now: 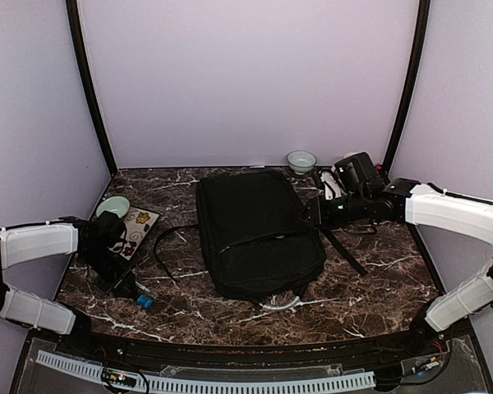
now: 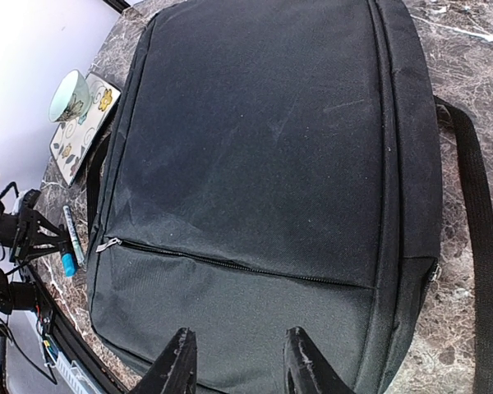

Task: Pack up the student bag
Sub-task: Grab the pen at the center of the board, then pass from the left arm to the right

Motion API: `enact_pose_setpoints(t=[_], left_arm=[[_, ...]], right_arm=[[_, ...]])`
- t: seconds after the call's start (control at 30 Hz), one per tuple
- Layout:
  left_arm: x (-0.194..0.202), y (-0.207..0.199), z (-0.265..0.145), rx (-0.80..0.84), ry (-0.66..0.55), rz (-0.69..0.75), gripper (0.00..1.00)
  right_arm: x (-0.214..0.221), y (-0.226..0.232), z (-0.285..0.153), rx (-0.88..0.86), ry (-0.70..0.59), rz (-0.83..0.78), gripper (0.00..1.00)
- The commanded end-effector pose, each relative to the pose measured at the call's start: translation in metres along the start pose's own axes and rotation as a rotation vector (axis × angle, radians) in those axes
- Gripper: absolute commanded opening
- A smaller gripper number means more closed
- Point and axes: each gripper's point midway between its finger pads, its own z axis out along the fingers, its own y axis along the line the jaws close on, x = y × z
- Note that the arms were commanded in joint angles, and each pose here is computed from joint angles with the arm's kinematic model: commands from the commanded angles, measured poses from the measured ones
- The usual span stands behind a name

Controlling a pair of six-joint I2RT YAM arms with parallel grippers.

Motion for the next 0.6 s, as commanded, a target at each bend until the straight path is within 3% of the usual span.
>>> enact_pose_setpoints(t=[0.0, 0.13, 0.33, 0.57], left_arm=[[0.003, -0.006, -0.024, 0.071, -0.015, -0.015, 0.16], [0.005, -0.042, -0.06, 0.218, -0.031, -0.014, 0.15], [0.02, -0.112, -0.12, 0.337, -0.094, 0.132, 0.14], [0.063, -0.187, -0.151, 0.483, -0.102, 0.197, 0.13]], right_arm=[[-0.01, 0.01, 0.0, -0.02, -0.02, -0.003, 0.37], [-0.019, 0.018, 0.002, -0.038, -0.014, -0.006, 0.38], [-0.035, 0.045, 0.002, -0.111, -0.021, -0.029, 0.4], [-0.045, 0.089, -0.003, -0.24, -0.043, -0.083, 0.44]])
